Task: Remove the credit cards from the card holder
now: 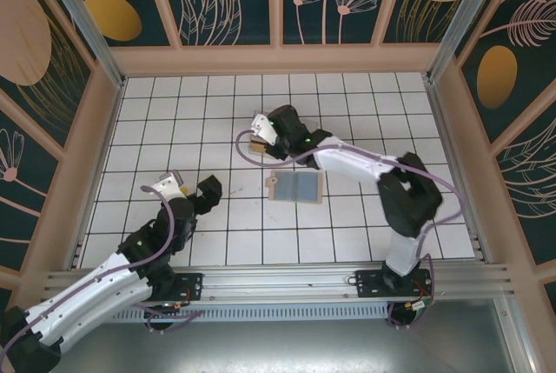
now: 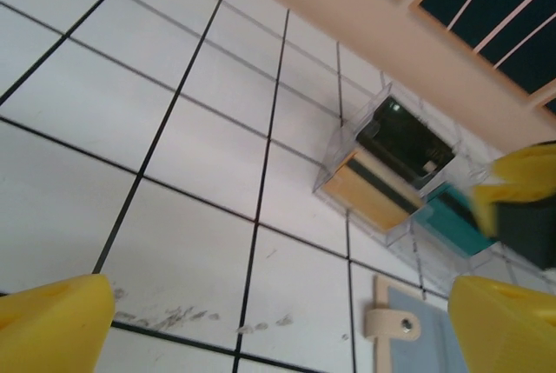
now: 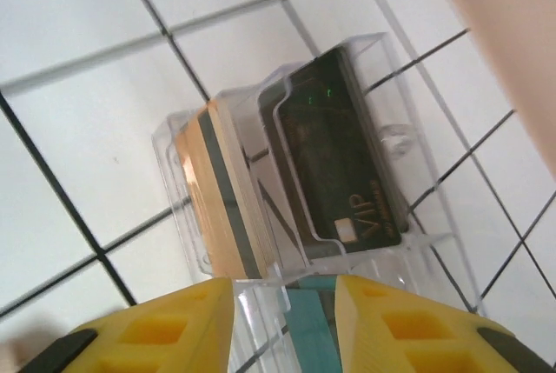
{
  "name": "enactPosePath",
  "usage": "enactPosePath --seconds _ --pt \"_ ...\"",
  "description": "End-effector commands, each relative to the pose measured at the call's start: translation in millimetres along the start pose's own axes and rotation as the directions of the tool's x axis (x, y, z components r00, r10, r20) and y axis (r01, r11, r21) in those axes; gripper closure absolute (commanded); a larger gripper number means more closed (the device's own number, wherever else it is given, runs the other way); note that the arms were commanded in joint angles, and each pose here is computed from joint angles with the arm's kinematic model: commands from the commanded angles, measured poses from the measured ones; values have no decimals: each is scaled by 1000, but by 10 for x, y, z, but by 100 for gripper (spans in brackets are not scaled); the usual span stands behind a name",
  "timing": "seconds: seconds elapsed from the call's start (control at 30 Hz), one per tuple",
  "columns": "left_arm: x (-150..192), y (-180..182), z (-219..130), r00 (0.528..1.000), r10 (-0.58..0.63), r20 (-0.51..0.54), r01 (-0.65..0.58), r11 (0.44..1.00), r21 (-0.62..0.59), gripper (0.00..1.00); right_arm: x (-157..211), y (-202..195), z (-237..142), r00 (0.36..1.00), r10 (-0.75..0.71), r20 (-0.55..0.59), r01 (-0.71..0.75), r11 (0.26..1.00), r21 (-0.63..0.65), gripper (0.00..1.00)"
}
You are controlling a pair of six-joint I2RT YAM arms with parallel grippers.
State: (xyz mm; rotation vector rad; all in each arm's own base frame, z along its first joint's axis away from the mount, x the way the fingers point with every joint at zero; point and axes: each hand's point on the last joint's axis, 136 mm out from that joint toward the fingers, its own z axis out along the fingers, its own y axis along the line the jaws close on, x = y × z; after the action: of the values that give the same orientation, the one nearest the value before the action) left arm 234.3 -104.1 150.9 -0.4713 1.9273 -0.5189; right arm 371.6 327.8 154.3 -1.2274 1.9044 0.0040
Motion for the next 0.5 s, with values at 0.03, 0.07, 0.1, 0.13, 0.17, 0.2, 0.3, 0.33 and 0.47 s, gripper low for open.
enactPosePath --seconds 0.03,0.07,0.1,0.13,0.17,0.2,0.3,0.33,0.47 --pt "12 -204 63 999 26 -46 -25 999 26 1 -191 -216 -601 938 252 238 -257 966 -11 62" --pt "34 -234 93 998 37 -59 -36 999 24 1 -134 -284 -740 910 308 278 -317 948 -11 59" --pt "46 -255 117 997 46 -66 -44 999 20 1 -72 -349 -852 880 358 312 -373 928 -15 58" --pt "56 -272 150 996 56 -73 -56 998 9 1 -3 -431 -1003 840 411 355 -433 901 -20 47" --pt "60 -281 184 995 67 -79 -67 998 -9 1 90 -519 -1141 798 457 393 -489 872 -21 31" --pt "64 -282 216 994 77 -82 -79 996 -29 1 207 -609 -1262 757 497 424 -543 840 -16 19" --pt "82 -317 358 988 133 -83 -139 988 -72 1 578 -821 -1567 661 556 504 -651 759 17 1" --pt "94 -338 415 985 154 -81 -161 984 -80 1 679 -849 -1646 642 559 525 -670 742 28 1" --pt "18 -293 630 976 213 -41 -217 958 -185 1 1061 -1079 -1891 564 559 607 -779 603 169 1"
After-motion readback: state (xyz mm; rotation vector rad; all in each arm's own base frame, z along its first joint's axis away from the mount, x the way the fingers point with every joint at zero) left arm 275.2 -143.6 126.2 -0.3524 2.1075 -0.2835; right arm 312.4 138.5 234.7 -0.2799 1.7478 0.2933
